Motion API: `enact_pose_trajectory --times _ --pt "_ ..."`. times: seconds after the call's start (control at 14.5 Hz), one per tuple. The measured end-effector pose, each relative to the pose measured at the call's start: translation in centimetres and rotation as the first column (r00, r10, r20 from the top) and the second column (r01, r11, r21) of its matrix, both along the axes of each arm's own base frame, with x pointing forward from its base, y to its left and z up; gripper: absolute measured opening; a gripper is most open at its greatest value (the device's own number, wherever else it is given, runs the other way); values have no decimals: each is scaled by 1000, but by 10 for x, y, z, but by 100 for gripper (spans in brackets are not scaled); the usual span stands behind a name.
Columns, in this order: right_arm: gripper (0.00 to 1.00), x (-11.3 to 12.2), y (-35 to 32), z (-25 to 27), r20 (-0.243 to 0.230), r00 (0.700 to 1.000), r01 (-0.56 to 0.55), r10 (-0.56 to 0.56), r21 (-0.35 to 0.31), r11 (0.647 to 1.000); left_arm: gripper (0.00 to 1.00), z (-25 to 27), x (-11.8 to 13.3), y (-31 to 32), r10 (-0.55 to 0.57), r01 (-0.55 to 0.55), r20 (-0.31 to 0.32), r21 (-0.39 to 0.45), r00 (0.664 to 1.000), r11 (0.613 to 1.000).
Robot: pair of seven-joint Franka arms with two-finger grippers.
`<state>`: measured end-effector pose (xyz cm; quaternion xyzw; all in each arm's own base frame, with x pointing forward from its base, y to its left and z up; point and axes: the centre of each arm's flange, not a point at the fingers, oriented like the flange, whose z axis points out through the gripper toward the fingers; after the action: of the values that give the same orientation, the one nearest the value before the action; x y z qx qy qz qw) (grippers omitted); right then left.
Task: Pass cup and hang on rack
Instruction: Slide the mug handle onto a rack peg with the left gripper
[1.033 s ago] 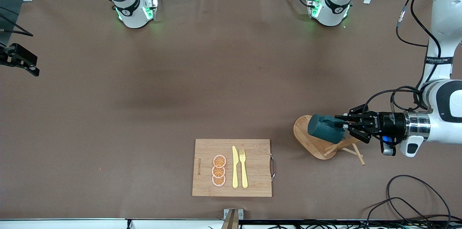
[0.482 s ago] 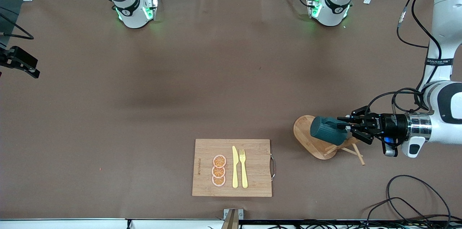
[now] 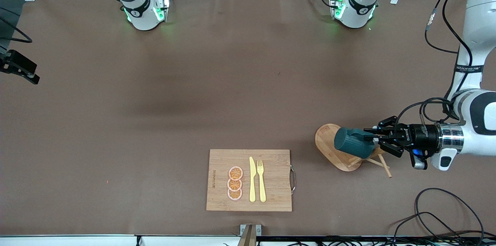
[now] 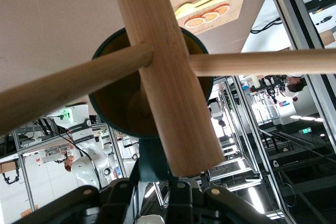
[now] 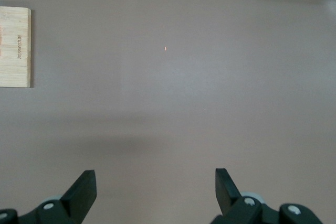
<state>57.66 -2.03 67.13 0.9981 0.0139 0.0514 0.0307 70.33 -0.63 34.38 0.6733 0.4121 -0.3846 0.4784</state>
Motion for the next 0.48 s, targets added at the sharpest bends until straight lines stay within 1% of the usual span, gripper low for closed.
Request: enact_pose_trajectory --times 0.14,0.34,0.48 --pt "100 0 1 2 5 1000 -2 2 0 1000 21 -1 0 0 0 0 -1 -1 1000 1000" --pt "100 -1 1 11 26 1000 -1 1 -1 1000 21 -2 0 0 0 0 -3 -1 1000 1000" --pt "100 -1 1 13 29 1000 -1 1 -1 1000 21 -3 0 0 0 0 -4 -2 1000 1000"
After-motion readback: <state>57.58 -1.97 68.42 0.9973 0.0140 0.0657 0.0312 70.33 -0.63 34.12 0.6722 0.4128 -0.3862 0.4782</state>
